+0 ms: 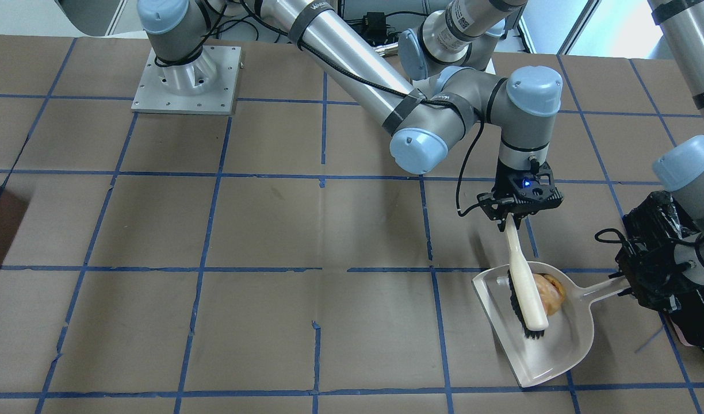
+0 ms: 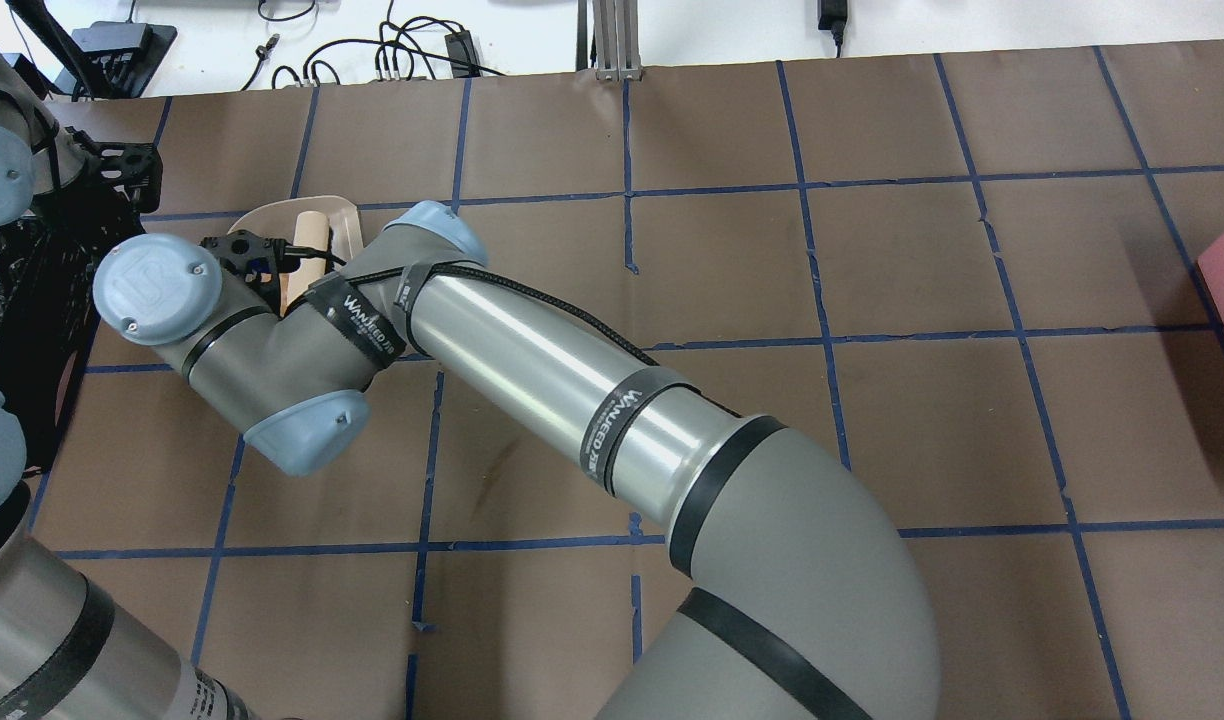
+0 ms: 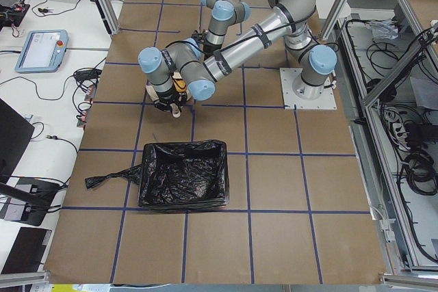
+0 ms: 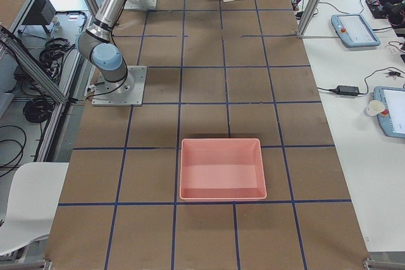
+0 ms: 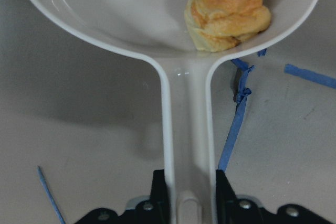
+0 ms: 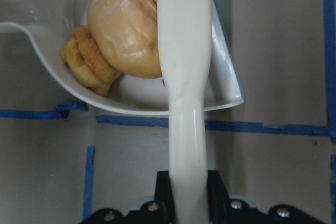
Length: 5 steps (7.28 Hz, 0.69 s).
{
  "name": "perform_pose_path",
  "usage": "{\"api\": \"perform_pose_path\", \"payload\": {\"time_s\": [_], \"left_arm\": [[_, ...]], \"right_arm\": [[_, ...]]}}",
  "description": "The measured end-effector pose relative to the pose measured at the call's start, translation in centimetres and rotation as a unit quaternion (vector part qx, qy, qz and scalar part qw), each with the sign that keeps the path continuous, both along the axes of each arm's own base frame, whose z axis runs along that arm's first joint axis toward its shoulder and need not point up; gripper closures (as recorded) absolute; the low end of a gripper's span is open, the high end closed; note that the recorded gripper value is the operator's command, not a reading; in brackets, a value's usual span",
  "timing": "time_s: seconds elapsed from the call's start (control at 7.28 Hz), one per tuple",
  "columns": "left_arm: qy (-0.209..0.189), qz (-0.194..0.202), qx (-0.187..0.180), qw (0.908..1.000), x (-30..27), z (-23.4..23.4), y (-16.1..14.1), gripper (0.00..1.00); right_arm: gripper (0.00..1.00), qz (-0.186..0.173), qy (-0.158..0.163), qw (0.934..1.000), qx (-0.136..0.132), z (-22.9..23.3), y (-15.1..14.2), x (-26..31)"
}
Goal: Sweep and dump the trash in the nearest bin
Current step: 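Sweep the remaining bread chunk into the dustpan with the brush again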
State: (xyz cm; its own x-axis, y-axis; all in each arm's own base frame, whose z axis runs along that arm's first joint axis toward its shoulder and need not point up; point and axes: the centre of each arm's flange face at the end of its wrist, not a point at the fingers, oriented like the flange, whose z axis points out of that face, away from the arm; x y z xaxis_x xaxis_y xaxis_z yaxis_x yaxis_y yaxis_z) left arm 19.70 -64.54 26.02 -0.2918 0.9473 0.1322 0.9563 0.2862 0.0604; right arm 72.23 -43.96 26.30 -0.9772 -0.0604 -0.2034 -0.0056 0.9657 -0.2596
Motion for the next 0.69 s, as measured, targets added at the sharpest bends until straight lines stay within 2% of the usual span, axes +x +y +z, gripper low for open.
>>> {"api": "perform_pose_path", "payload": {"time_s": [0.27,0.55,0.69], "left_arm": [[0.0,0.0,0.0,1.0,0.0,0.0,0.0,0.97],[0.0,0.0,0.0,1.0,0.0,0.0,0.0,0.97],[0.0,0.0,0.0,1.0,0.0,0.1,0.0,0.97]], "right_arm": [[0.92,-0.002,-0.004,1.0,0.001,0.1,2.5,1.5],[0.92,0.002,0.001,1.0,0.001,-0.5,2.4,1.6],[0.92,0.005,0.005,1.0,0.001,-0.9,1.4,1.0]]}}
